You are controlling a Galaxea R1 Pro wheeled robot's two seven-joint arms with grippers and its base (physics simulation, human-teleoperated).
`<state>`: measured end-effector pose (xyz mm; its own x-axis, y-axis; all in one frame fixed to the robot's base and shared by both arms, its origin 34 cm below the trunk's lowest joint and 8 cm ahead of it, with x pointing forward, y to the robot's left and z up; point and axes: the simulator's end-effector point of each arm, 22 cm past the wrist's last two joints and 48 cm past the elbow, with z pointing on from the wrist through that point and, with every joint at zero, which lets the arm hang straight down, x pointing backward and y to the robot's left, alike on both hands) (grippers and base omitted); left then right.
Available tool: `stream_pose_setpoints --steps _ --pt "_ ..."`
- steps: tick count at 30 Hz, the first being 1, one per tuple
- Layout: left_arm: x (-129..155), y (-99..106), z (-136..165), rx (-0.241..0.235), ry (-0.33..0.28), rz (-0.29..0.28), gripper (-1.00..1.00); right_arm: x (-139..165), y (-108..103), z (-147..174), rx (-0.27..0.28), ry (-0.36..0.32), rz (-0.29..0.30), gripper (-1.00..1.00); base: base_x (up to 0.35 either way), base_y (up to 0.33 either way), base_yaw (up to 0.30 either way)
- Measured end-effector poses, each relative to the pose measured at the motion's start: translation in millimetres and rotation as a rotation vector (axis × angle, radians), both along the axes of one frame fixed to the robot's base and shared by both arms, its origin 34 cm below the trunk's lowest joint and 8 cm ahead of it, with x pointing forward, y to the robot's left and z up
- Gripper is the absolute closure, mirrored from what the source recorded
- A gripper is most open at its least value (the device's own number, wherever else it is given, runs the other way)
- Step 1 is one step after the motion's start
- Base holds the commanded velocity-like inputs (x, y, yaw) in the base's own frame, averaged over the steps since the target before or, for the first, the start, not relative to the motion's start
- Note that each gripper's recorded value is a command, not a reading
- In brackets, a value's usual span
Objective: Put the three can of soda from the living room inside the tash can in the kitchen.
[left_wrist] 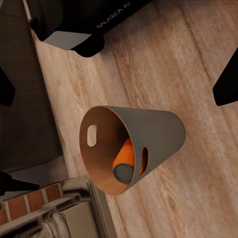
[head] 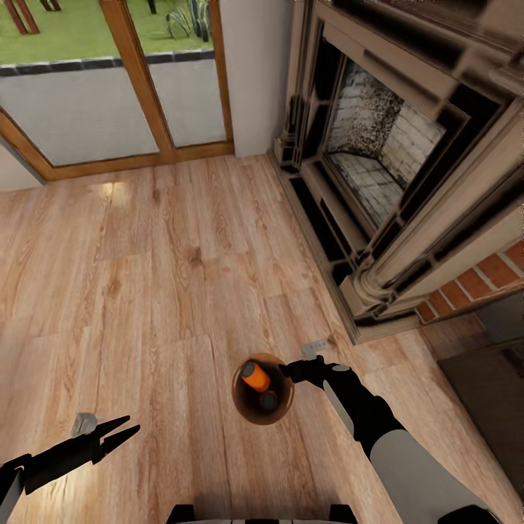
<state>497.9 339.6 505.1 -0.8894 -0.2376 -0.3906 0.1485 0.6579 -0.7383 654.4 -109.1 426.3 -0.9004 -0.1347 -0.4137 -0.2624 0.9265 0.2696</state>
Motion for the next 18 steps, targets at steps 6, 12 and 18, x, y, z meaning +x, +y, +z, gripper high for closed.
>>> stream_pose_setpoints --steps 6,12,18 --pt "0.7 0.0 10.7 0.0 0.001 0.0 -1.0 0.3 0.8 10.7 0.0 0.0 0.003 -1.0 0.0 0.0 0.0" --pt "1.2 0.0 21.1 0.0 0.001 0.0 -1.0 0.8 1.0 21.1 0.0 0.0 0.004 -1.0 0.0 0.0 0.0" --pt "2.9 0.2 32.8 0.0 -0.003 0.001 -1.0 2.7 1.1 33.4 0.0 -0.004 0.005 -1.0 0.0 0.0 0.0"
